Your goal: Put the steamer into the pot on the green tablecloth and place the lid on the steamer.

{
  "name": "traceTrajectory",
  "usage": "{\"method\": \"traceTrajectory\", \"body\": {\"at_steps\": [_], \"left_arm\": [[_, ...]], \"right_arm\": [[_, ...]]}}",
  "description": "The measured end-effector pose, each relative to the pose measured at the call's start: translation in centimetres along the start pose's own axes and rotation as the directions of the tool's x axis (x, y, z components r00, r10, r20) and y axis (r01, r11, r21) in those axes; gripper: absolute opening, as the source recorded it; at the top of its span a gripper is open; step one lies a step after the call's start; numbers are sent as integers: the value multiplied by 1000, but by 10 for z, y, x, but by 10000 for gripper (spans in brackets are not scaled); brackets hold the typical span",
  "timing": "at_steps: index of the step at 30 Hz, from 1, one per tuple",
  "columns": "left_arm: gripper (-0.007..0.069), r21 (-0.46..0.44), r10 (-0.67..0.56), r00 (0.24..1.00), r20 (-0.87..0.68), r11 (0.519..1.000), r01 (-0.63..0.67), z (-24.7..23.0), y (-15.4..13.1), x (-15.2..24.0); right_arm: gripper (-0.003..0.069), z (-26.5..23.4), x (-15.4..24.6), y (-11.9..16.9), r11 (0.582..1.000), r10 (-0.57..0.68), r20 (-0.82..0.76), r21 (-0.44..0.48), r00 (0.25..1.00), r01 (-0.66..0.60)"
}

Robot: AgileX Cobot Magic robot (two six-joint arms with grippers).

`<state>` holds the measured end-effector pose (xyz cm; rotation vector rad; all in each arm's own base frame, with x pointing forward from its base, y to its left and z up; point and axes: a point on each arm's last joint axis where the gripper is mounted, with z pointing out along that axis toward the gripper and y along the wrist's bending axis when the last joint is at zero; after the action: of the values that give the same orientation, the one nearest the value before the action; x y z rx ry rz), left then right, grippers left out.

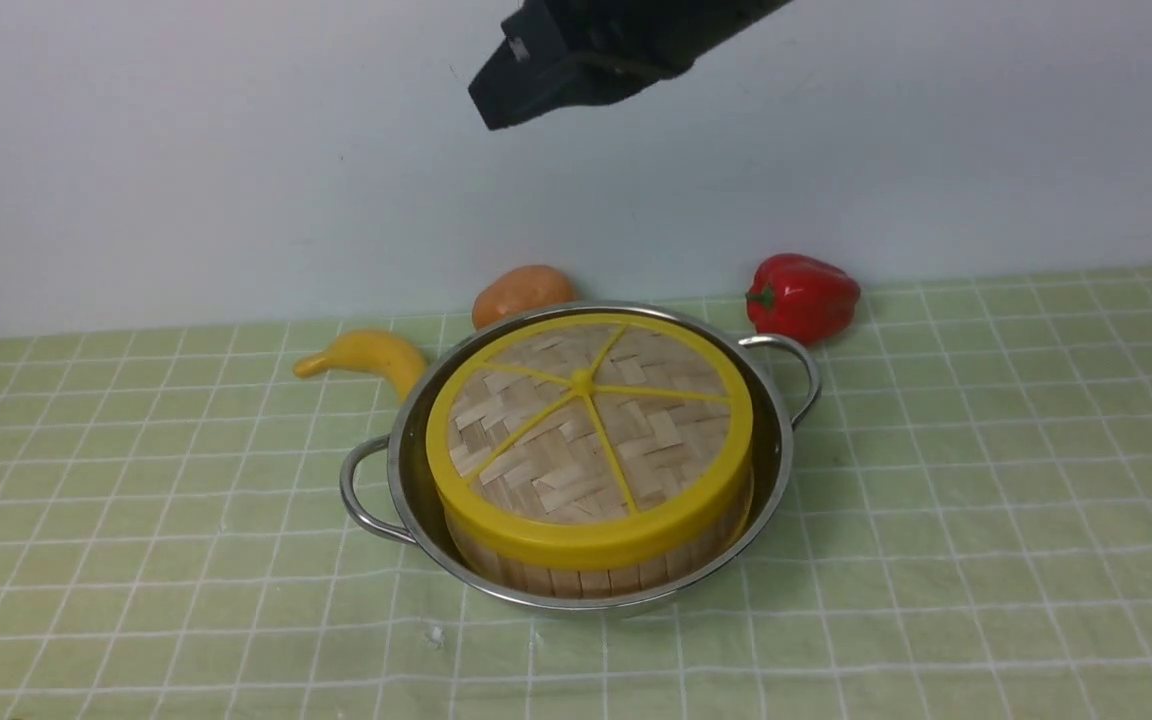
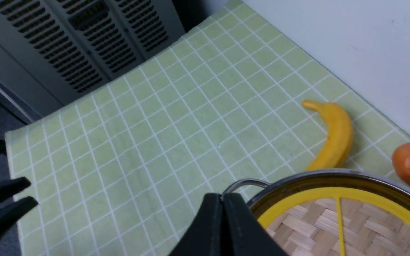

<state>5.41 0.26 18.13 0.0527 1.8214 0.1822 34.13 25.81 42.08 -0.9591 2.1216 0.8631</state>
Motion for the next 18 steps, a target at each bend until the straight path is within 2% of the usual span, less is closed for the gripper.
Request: {"method": "traceTrajectory", "body": {"at_steps": [7, 12, 14, 17, 18], "left_arm": [[243, 0, 0, 1000, 0, 1000, 0, 0, 0, 0], [243, 0, 0, 1000, 0, 1000, 0, 0, 0, 0], [243, 0, 0, 1000, 0, 1000, 0, 0, 0, 0], [243, 0, 0, 1000, 0, 1000, 0, 0, 0, 0], [243, 0, 0, 1000, 0, 1000, 0, 0, 0, 0]], "right_arm": [[12, -46, 39, 14, 986, -61, -85, 152, 994, 74], [27, -101, 87, 30, 941, -120, 14, 319, 993, 109], [31, -117, 111, 29, 926, -107, 63, 371, 992, 76], [37, -139, 173, 25, 886, -40, 153, 462, 987, -36], [37, -140, 172, 24, 883, -39, 163, 467, 986, -42]]}}
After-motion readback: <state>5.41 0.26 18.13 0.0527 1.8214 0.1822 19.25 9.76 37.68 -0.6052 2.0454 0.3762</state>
